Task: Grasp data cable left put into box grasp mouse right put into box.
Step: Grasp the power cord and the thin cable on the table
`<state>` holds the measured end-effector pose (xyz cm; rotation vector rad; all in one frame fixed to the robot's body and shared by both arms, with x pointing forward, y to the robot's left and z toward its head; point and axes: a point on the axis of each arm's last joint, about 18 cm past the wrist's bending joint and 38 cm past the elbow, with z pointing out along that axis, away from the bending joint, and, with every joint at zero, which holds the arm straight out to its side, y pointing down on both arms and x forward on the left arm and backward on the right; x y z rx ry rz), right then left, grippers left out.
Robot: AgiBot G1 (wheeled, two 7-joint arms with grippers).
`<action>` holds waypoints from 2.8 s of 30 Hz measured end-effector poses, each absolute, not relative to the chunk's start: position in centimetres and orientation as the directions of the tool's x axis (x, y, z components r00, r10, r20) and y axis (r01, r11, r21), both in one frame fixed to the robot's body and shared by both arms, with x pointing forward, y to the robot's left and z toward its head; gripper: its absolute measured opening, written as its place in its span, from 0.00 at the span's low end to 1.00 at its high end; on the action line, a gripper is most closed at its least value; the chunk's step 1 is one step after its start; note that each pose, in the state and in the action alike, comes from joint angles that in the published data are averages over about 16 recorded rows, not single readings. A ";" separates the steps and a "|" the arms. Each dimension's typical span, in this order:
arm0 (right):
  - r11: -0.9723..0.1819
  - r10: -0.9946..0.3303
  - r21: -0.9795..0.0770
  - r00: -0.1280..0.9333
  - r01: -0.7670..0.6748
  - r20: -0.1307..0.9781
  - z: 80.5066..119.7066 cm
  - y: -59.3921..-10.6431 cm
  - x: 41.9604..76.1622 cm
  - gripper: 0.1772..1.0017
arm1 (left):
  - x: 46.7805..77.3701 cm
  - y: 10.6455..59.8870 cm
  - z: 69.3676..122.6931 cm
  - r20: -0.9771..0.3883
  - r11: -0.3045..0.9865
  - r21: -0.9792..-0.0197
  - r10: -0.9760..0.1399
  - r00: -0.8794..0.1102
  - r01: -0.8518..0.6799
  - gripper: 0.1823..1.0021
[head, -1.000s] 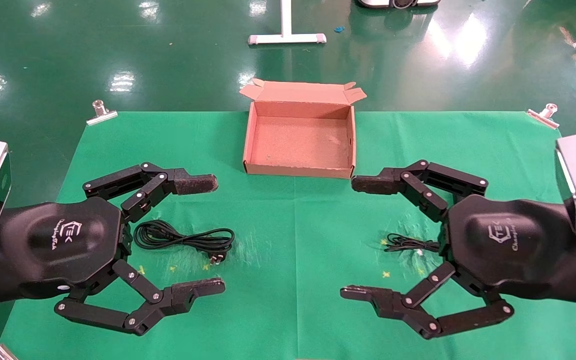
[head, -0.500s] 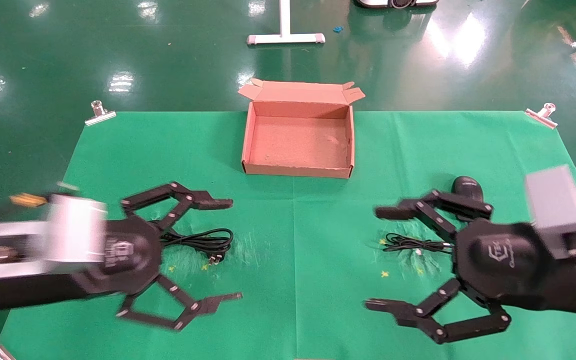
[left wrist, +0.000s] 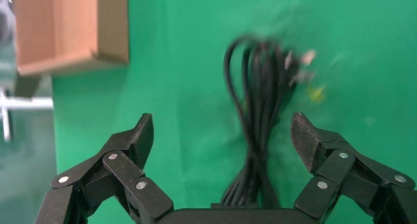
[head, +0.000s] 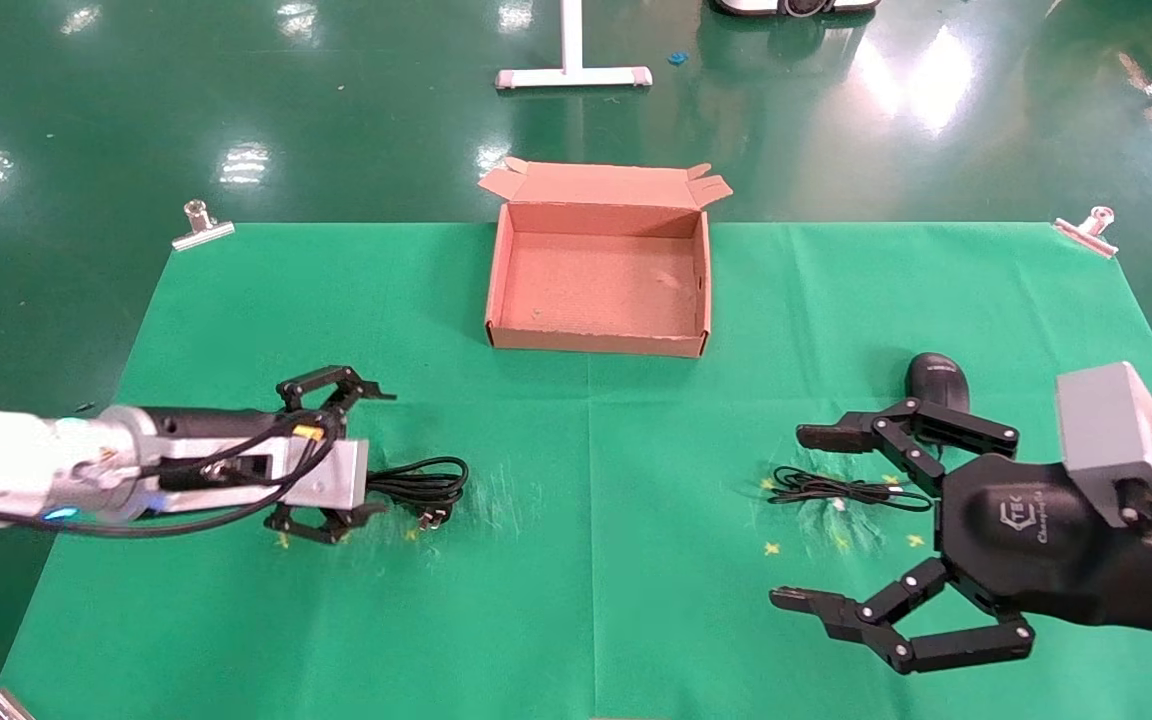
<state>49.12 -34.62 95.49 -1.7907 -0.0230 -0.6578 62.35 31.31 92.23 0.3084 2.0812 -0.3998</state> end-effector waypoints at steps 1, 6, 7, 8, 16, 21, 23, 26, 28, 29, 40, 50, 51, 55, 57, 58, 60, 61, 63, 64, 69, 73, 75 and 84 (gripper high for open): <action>-0.330 -0.312 -0.880 0.841 0.340 0.442 95.4 -34.6 49.1 1.00 | 62.6 31.3 92.2 -0.858 0.921 -0.147 0.062 -0.510 0.360 1.00; -0.331 -0.315 -0.880 0.839 0.340 0.443 95.3 -34.6 49.0 1.00 | 63.4 31.3 92.0 -0.850 0.946 -0.135 0.042 -0.526 0.293 1.00; -0.332 -0.316 -0.880 0.839 0.340 0.443 95.3 -34.6 49.0 1.00 | 63.5 31.4 91.9 -0.848 0.950 -0.138 0.034 -0.530 0.282 1.00; -0.333 -0.316 -0.880 0.839 0.340 0.443 95.3 -34.6 48.9 1.00 | 63.5 31.4 91.9 -0.845 0.952 -0.143 0.025 -0.534 0.271 1.00; -0.341 -0.314 -0.878 0.840 0.335 0.443 95.2 -34.4 48.8 1.00 | 63.8 31.2 91.6 -0.831 0.957 -0.188 -0.035 -0.555 0.221 1.00; -0.347 -0.311 -0.878 0.842 0.331 0.441 95.1 -34.3 48.8 1.00 | 64.1 30.8 91.5 -0.831 0.956 -0.207 -0.060 -0.553 0.207 1.00; -0.349 -0.311 -0.878 0.843 0.329 0.439 95.1 -34.2 48.8 1.00 | 64.2 30.6 91.4 -0.832 0.956 -0.210 -0.065 -0.551 0.205 1.00; -0.354 -0.311 -0.878 0.844 0.323 0.436 95.0 -34.3 48.8 1.00 | 64.3 30.4 91.4 -0.834 0.956 -0.212 -0.069 -0.548 0.202 1.00; -0.363 -0.313 -0.877 0.845 0.315 0.433 94.9 -34.3 48.9 1.00 | 64.4 30.4 91.3 -0.836 0.957 -0.212 -0.072 -0.545 0.200 1.00; -0.371 -0.314 -0.875 0.845 0.310 0.432 94.7 -34.4 48.9 1.00 | 64.5 30.3 91.3 -0.836 0.957 -0.212 -0.073 -0.543 0.199 1.00; -0.597 -0.347 -0.777 0.809 0.200 0.475 91.7 -36.7 51.4 1.00 | 64.6 30.2 91.2 -0.839 0.957 -0.211 -0.074 -0.540 0.197 1.00; -0.765 -0.357 -0.632 0.734 0.124 0.577 90.7 -39.3 57.1 1.00 | 64.6 30.2 91.2 -0.839 0.957 -0.211 -0.074 -0.540 0.197 1.00; -0.772 -0.357 -0.624 0.730 0.121 0.583 90.7 -39.4 57.7 1.00 | 64.6 30.2 91.2 -0.839 0.957 -0.211 -0.074 -0.540 0.197 1.00; -0.785 -0.362 -0.610 0.719 0.109 0.594 91.0 -39.7 60.1 1.00 | 64.6 30.2 91.2 -0.839 0.957 -0.211 -0.074 -0.540 0.197 1.00; -0.786 -0.366 -0.610 0.717 0.103 0.593 91.0 -39.7 61.0 1.00 | 64.6 30.2 91.2 -0.839 0.957 -0.211 -0.074 -0.540 0.197 1.00; -0.786 -0.368 -0.610 0.717 0.100 0.592 91.1 -39.8 61.5 1.00 | 64.6 30.2 91.2 -0.839 0.957 -0.211 -0.074 -0.540 0.197 1.00; -0.785 -0.373 -0.613 0.718 0.093 0.587 91.0 -39.9 62.2 1.00 | 64.6 30.2 91.2 -0.839 0.957 -0.211 -0.074 -0.540 0.197 1.00; -0.784 -0.376 -0.614 0.719 0.090 0.585 91.0 -39.9 62.5 1.00 | 64.6 30.2 91.2 -0.839 0.957 -0.211 -0.074 -0.540 0.197 1.00; -0.782 -0.382 -0.618 0.720 0.083 0.580 90.9 -40.1 63.0 1.00 | 64.6 30.2 91.2 -0.839 0.957 -0.211 -0.074 -0.540 0.197 1.00; -0.781 -0.385 -0.619 0.720 0.079 0.578 90.8 -40.1 63.3 1.00 | 64.6 30.2 91.2 -0.839 0.957 -0.211 -0.074 -0.540 0.197 1.00; -0.777 -0.399 -0.626 0.719 0.064 0.569 90.6 -40.4 64.1 1.00 | 64.6 30.2 91.2 -0.839 0.957 -0.211 -0.074 -0.539 0.197 1.00; -0.776 -0.406 -0.629 0.718 0.056 0.565 90.4 -40.6 64.4 1.00 | 64.6 30.2 91.2 -0.839 0.957 -0.211 -0.074 -0.539 0.197 1.00; -0.776 -0.408 -0.629 0.717 0.054 0.565 90.4 -40.6 64.5 1.00 | 64.6 30.2 91.2 -0.839 0.957 -0.211 -0.074 -0.539 0.197 1.00; -0.775 -0.408 -0.629 0.717 0.055 0.565 90.4 -40.6 64.4 0.99 | 64.7 30.2 91.2 -0.838 0.957 -0.213 -0.075 -0.541 0.196 0.97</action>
